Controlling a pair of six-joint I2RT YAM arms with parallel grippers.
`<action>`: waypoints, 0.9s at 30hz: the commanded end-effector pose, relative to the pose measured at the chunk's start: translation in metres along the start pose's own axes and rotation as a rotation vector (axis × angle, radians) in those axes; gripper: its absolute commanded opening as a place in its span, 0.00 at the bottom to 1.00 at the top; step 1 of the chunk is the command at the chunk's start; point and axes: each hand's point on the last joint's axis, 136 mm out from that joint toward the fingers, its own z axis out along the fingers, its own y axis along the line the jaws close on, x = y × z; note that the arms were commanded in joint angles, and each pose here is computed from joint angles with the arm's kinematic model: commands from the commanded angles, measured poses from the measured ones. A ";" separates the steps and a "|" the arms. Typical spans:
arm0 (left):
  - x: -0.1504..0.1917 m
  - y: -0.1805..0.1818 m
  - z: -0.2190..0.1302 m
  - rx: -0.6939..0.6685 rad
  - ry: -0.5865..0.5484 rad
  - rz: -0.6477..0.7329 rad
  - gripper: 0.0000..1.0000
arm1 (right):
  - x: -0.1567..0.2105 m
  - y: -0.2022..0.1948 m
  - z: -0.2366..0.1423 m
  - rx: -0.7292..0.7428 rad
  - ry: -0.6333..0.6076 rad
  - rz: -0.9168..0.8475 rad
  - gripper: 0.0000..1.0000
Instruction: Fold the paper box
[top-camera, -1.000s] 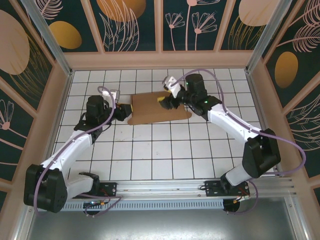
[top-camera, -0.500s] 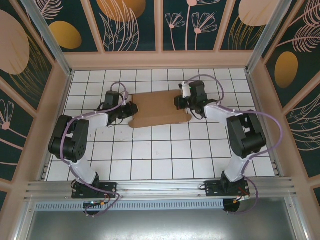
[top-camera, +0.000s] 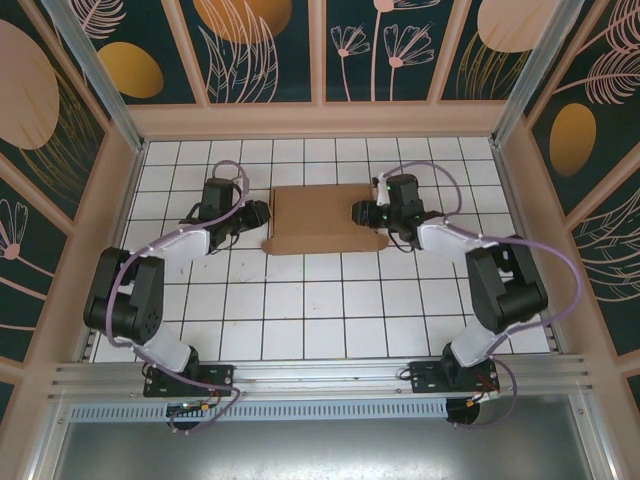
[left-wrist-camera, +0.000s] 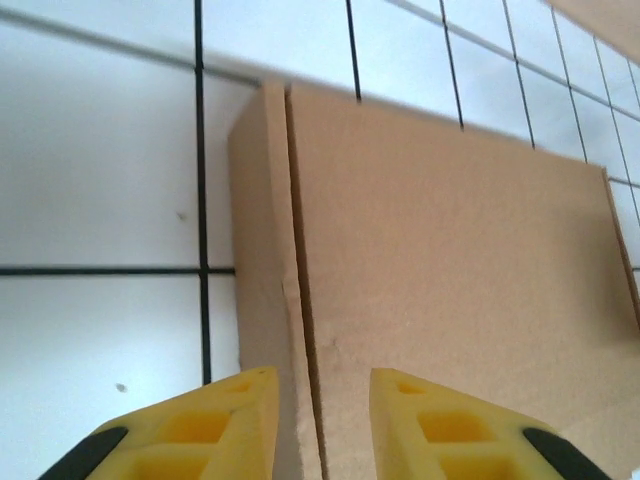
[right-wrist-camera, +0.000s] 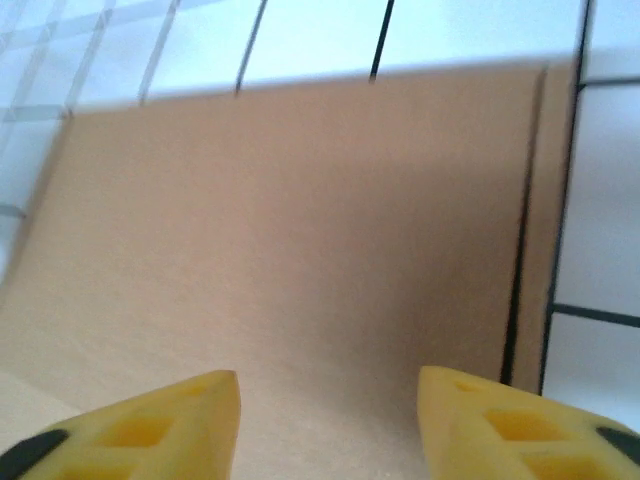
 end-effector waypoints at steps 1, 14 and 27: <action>-0.021 0.002 -0.005 -0.060 -0.042 0.089 0.32 | -0.031 -0.005 -0.023 -0.012 -0.095 0.031 0.59; 0.023 0.017 0.072 0.033 0.193 0.052 0.34 | -0.025 -0.072 0.010 -0.136 0.003 0.288 0.74; 0.047 0.076 0.075 0.016 0.271 -0.138 0.18 | 0.007 -0.072 0.033 -0.245 0.151 0.376 0.77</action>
